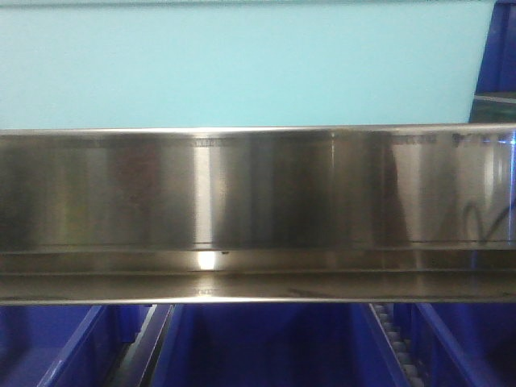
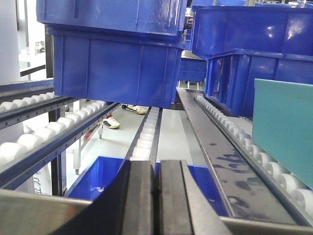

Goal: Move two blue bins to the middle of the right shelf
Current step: 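Close both grippers on the side walls of the light teal bin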

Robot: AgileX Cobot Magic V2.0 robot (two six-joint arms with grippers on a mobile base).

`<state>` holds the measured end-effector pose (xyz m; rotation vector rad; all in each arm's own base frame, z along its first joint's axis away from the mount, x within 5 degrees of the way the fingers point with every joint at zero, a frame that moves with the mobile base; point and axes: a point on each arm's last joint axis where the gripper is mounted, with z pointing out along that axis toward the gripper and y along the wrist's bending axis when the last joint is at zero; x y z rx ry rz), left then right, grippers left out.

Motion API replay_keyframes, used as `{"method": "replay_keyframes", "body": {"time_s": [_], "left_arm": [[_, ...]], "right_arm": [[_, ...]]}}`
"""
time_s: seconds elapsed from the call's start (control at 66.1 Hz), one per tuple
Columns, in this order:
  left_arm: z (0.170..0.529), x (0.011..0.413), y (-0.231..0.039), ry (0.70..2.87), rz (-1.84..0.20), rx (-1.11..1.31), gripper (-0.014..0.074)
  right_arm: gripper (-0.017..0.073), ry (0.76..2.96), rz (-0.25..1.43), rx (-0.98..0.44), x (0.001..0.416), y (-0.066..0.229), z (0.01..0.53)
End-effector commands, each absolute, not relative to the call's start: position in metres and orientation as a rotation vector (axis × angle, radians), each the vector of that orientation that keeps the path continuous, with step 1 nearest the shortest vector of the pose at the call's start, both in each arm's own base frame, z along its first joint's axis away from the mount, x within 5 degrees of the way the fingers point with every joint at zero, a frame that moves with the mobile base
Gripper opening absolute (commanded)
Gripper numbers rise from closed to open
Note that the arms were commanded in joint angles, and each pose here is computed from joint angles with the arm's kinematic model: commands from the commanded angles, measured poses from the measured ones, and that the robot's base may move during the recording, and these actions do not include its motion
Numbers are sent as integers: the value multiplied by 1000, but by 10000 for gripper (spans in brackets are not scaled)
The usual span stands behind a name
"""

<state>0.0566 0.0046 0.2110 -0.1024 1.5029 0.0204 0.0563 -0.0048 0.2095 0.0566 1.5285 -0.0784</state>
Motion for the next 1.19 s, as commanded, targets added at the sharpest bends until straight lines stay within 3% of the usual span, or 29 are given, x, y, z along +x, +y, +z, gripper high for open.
{"method": "replay_keyframes", "body": {"time_s": [0.0, 0.242, 0.59, 0.968, 1.18], "left_arm": [[213, 56, 5, 1480, 22, -101, -111], [224, 53, 5, 1516, 39, -94, -111], [320, 44, 6, 1534, 48, -111, -111], [400, 114, 12, 1866, 82, -106, -111], [419, 157, 14, 1857, 51, -112, -111]], "right_arm": [[-164, 1493, -77, 56, 56, -5, 212], [-164, 1494, -76, 56, 53, -4, 228], [-164, 1554, -79, 48, 41, -3, 316], [-164, 1779, -66, 55, 113, -9, 401], [-164, 1783, -45, 63, 152, -11, 429]]}}
